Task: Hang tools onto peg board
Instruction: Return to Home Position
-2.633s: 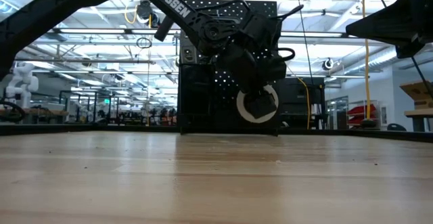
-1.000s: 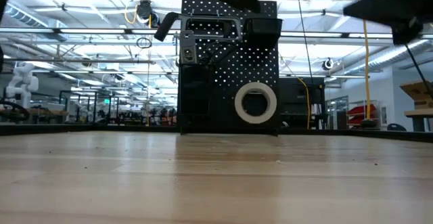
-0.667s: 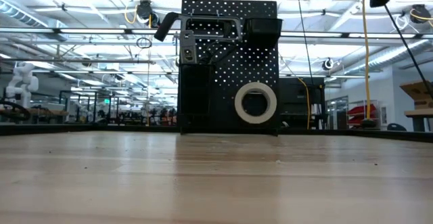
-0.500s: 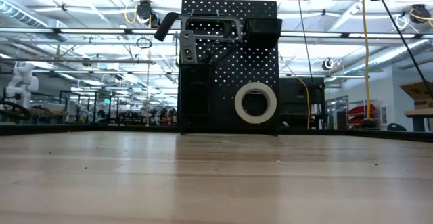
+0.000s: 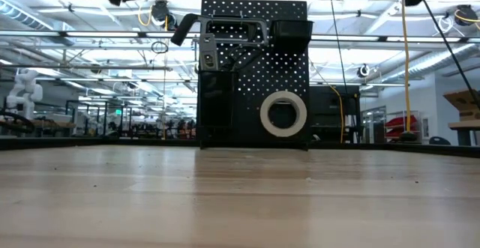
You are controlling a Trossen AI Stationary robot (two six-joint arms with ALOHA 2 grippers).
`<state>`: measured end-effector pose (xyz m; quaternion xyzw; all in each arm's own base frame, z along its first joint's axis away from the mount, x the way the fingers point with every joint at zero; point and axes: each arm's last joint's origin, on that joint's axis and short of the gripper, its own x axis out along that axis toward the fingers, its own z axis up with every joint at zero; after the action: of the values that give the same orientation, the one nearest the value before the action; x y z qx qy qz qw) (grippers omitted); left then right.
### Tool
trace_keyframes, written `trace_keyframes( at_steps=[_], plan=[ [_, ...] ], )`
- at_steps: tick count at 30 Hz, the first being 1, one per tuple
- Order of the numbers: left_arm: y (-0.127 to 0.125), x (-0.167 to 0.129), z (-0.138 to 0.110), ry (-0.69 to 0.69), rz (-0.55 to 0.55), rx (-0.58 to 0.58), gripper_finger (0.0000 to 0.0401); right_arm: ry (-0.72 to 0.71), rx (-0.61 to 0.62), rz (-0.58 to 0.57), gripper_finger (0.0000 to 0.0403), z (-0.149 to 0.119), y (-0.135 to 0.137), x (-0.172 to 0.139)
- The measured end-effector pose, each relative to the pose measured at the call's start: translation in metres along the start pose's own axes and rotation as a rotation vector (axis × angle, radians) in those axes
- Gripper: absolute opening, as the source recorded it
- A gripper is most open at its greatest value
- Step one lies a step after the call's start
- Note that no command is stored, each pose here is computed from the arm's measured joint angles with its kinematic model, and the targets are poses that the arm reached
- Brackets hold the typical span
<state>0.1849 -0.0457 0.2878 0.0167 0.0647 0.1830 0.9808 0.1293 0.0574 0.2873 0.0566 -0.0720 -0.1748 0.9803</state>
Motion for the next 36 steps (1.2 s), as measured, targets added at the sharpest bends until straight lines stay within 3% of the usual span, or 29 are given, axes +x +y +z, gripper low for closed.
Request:
trace_keyframes(
  at_steps=[6, 10, 19, 24, 30, 36],
  plan=[
    [0.011, -0.012, -0.010, -0.025, -0.020, -0.016, 0.0279, 0.085, 0.018, 0.059, 0.0000, -0.004, -0.020, -0.010],
    [0.019, -0.016, -0.018, -0.034, -0.091, -0.026, 0.0279, 0.169, 0.028, 0.021, 0.0000, -0.013, -0.033, -0.016],
    [0.037, -0.012, -0.056, -0.081, -0.159, -0.073, 0.0279, 0.272, 0.068, 0.025, 0.0000, -0.024, -0.044, -0.015],
    [0.045, -0.014, -0.066, -0.087, -0.141, -0.080, 0.0279, 0.317, 0.080, 0.006, 0.0000, -0.058, -0.051, -0.018],
    [0.052, -0.019, -0.070, -0.112, -0.168, -0.087, 0.0279, 0.220, 0.160, 0.117, 0.0000, -0.083, -0.056, -0.021],
    [0.060, -0.022, -0.074, -0.140, -0.205, -0.098, 0.0279, 0.189, 0.142, 0.120, 0.0000, -0.097, -0.064, -0.022]
  ],
)
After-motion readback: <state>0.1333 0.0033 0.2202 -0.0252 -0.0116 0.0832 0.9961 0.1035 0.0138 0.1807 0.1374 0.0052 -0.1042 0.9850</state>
